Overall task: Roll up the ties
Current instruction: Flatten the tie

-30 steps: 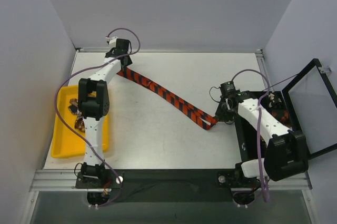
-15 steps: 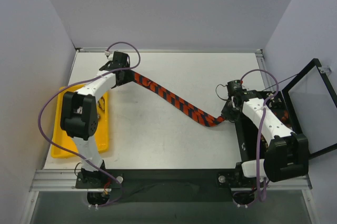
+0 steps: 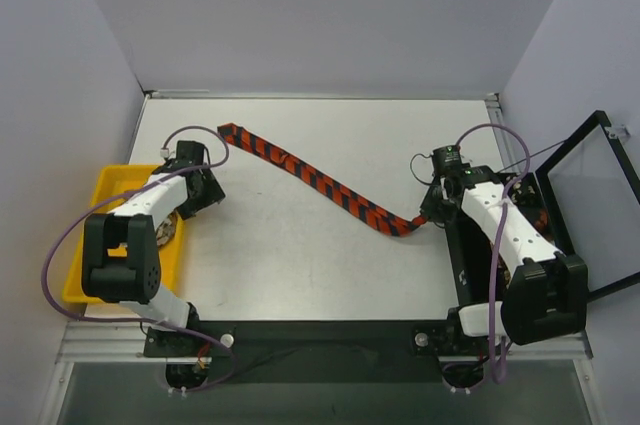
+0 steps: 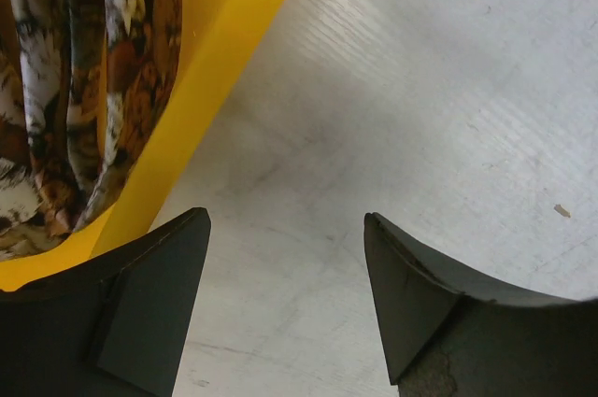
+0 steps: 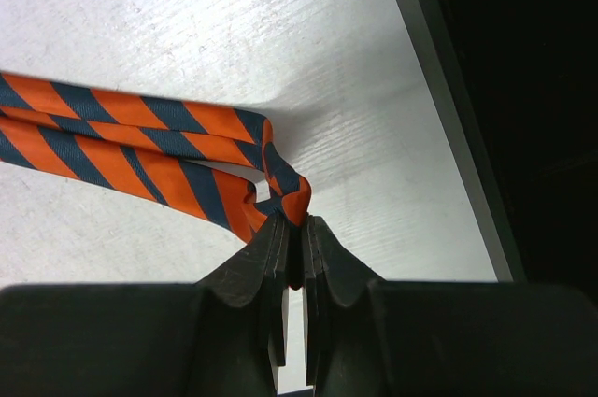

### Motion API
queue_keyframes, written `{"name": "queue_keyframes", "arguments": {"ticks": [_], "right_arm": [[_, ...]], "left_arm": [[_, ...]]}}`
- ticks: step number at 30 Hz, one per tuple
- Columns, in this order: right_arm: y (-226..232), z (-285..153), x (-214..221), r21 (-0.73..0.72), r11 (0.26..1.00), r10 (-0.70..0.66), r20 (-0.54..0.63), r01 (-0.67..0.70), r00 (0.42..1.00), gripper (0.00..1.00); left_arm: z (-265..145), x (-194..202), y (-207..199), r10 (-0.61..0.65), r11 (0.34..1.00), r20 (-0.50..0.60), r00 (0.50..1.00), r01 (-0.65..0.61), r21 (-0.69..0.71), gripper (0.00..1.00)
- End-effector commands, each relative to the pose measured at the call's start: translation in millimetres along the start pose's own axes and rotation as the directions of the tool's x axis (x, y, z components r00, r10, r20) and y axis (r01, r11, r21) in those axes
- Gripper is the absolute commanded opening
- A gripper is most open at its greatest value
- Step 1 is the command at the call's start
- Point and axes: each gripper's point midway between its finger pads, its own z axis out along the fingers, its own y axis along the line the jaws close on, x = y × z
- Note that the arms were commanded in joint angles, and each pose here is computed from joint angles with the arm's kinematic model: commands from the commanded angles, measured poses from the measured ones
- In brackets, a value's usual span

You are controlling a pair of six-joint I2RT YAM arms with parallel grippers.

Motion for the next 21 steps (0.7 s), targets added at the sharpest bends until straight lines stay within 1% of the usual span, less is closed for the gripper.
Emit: {"name": "queue_keyframes", "arguments": {"ticks": [1, 3, 6, 7, 9, 10, 11, 12, 13, 14, 15, 16, 17, 18, 19, 20, 21], "right_arm": [[-14, -7, 0, 0.077, 0.997, -0.016, -0.01, 0.017, 1.0, 0.0], [-19, -7, 2, 0.099, 0.995, -0.018, -0.017, 0.019, 1.0, 0.0], [-30, -10, 3, 0.151, 0.988, -0.031, -0.013, 0.032, 0.999, 0.12], [-31, -14, 1, 0.154, 0.987, -0.044, -0.002, 0.044, 0.999, 0.24], [-31, -21, -2, 0.176, 0.979, -0.105, 0.025, 0.099, 0.994, 0.36], [-35, -28, -11, 0.208, 0.968, -0.156, 0.062, 0.14, 0.986, 0.47], [-29, -37, -21, 0.21, 0.962, -0.199, 0.095, 0.175, 0.975, 0.52], [-16, -45, -24, 0.194, 0.951, -0.266, 0.119, 0.241, 0.956, 0.58], [-8, -49, -28, 0.192, 0.937, -0.318, 0.132, 0.29, 0.939, 0.69], [5, -60, -40, 0.176, 0.912, -0.398, 0.162, 0.371, 0.903, 0.73], [23, -64, -37, 0.152, 0.876, -0.479, 0.169, 0.457, 0.861, 0.78], [39, -59, -32, 0.108, 0.832, -0.555, 0.149, 0.545, 0.818, 0.86], [54, -58, -33, 0.075, 0.754, -0.655, 0.156, 0.652, 0.739, 0.87], [74, -51, -25, 0.025, 0.684, -0.725, 0.138, 0.729, 0.675, 0.88], [85, -47, -20, -0.019, 0.635, -0.765, 0.127, 0.772, 0.632, 0.88], [99, -42, -11, -0.093, 0.589, -0.794, 0.121, 0.803, 0.596, 0.89], [109, -30, -10, -0.123, 0.547, -0.824, 0.097, 0.828, 0.559, 0.9]], "left_arm": [[-19, -36, 18, -0.057, 0.998, 0.103, 0.993, 0.058, -0.01, 0.78], [-21, -39, 15, -0.054, 0.999, 0.11, 0.993, 0.054, 0.001, 0.78], [-28, -46, 0, -0.054, 0.997, 0.111, 0.992, 0.046, 0.067, 0.79], [-30, -47, -4, -0.053, 0.995, 0.11, 0.993, 0.043, 0.089, 0.79], [-37, -48, -14, -0.047, 0.989, 0.106, 0.993, 0.031, 0.146, 0.79], [-40, -47, -19, -0.043, 0.985, 0.105, 0.994, 0.024, 0.169, 0.79], [-44, -45, -24, -0.03, 0.981, 0.103, 0.994, 0.009, 0.194, 0.8], [-51, -44, -31, -0.017, 0.973, 0.099, 0.995, -0.006, 0.232, 0.8], [-54, -42, -35, -0.009, 0.968, 0.096, 0.995, -0.016, 0.252, 0.81], [-61, -41, -39, -0.002, 0.96, 0.099, 0.995, -0.026, 0.278, 0.82], [-64, -37, -44, 0.01, 0.951, 0.089, 0.996, -0.037, 0.307, 0.82], [-67, -32, -48, 0.021, 0.942, 0.075, 0.997, -0.045, 0.332, 0.83], [-69, -29, -51, 0.032, 0.936, 0.07, 0.997, -0.054, 0.348, 0.83], [-75, -25, -56, 0.043, 0.924, 0.064, 0.997, -0.064, 0.377, 0.83], [-77, -20, -57, 0.051, 0.921, 0.056, 0.997, -0.068, 0.384, 0.84], [-79, -17, -58, 0.058, 0.916, 0.054, 0.997, -0.074, 0.394, 0.83], [-84, -14, -58, 0.065, 0.91, 0.052, 0.997, -0.08, 0.407, 0.84]]}}
